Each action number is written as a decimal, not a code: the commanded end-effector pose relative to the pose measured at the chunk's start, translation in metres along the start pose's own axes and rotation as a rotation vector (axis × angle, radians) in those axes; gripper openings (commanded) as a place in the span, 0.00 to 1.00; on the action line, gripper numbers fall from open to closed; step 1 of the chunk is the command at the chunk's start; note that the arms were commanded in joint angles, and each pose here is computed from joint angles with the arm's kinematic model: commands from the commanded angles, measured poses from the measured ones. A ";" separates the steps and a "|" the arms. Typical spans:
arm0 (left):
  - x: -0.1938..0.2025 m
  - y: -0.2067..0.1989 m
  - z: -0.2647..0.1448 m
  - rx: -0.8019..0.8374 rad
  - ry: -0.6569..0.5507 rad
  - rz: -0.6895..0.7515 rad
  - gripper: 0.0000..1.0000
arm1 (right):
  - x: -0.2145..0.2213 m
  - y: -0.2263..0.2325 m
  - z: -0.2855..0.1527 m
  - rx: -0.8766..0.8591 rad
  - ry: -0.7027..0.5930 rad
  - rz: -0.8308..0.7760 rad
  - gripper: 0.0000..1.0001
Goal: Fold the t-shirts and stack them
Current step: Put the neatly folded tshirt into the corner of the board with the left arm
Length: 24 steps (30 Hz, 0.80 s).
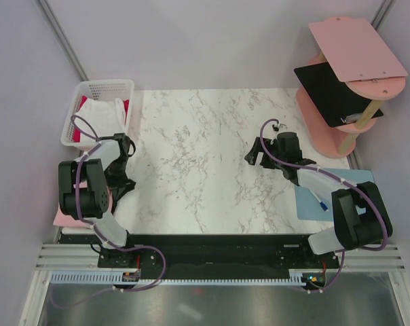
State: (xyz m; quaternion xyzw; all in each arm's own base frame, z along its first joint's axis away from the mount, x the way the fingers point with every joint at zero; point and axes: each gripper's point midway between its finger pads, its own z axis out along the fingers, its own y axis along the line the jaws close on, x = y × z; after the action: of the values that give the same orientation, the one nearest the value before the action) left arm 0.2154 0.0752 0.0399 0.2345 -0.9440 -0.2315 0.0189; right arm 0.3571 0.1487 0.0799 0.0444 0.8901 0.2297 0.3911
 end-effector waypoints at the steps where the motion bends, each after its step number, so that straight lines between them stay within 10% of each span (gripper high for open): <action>1: -0.020 -0.002 -0.019 0.054 -0.101 0.018 0.02 | -0.037 0.027 -0.013 -0.078 -0.099 -0.026 0.98; 13: -0.022 -0.091 -0.183 0.756 -0.523 0.109 0.18 | -0.195 0.201 -0.187 -0.403 -0.477 -0.043 0.98; 24: -0.012 -0.145 -0.168 0.736 -0.515 0.238 0.34 | -0.255 0.252 -0.300 -0.584 -0.641 0.143 0.98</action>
State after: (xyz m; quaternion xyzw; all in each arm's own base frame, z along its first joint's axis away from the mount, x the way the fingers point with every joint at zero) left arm 0.3041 -0.0934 0.1356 0.0614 -0.9586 0.0647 -0.2704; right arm 0.2973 0.2028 0.5295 0.0228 0.6154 0.4639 0.6368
